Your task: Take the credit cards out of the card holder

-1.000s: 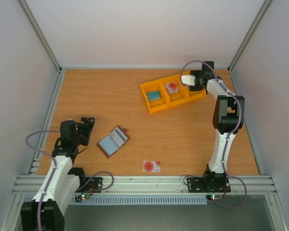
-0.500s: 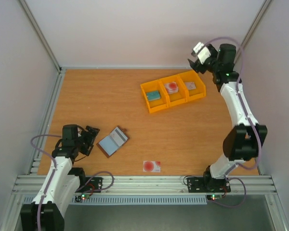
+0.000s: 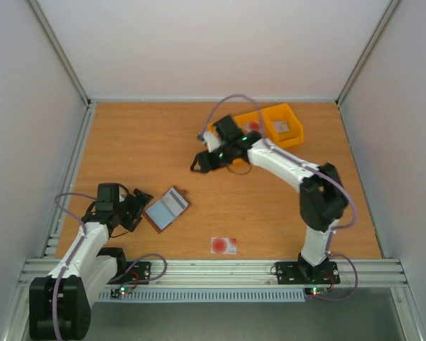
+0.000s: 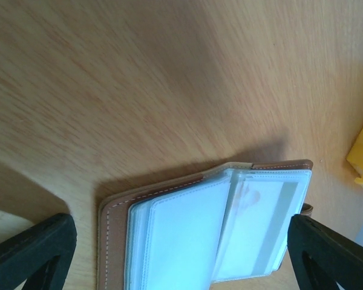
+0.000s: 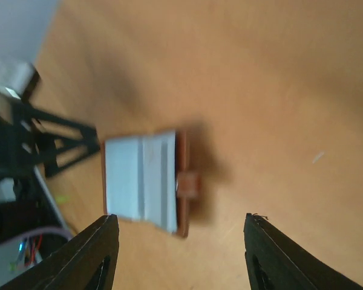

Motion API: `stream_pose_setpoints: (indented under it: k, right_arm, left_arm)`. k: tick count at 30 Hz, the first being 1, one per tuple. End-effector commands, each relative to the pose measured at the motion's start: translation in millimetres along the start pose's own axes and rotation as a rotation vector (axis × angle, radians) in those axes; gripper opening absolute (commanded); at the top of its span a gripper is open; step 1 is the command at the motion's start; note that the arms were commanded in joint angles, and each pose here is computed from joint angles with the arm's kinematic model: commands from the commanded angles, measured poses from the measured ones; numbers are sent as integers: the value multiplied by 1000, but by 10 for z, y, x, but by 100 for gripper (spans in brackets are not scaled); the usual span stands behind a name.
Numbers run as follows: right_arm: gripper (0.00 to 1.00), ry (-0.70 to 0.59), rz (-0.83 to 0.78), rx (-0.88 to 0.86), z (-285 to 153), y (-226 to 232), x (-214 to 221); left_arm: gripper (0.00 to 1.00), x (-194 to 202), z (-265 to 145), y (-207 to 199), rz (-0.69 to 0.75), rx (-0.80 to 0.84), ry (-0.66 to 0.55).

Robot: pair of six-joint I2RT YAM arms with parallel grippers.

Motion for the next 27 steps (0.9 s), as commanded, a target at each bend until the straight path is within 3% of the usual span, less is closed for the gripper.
stream_pose_setpoints:
  k: [1, 9, 16, 21, 27]
  right_arm:
    - [57, 289, 255, 0, 556, 42, 572]
    - [64, 468, 376, -20, 1128, -218, 964]
    - [58, 515, 405, -33, 1164, -181, 935]
    - [39, 518, 408, -145, 1228, -69, 927]
    - [18, 496, 439, -174, 1285, -23, 935]
  left_arm:
    - [95, 94, 101, 124, 3, -30, 30]
    - [94, 137, 157, 55, 47, 19, 28]
    - [95, 129, 185, -30, 82, 67, 13]
    - [98, 122, 190, -280, 188, 214, -16]
    - [99, 137, 198, -285, 159, 220, -5]
Point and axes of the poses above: each gripper's point midway between its finger pads, its own z axis out along the fingers, its own y axis along the line the jaws close on, x = y × z, the point moved 9 cm from there along -z, back along the fingers, and after that the axes turned 9 degrees about z, right-handed, at the moved point
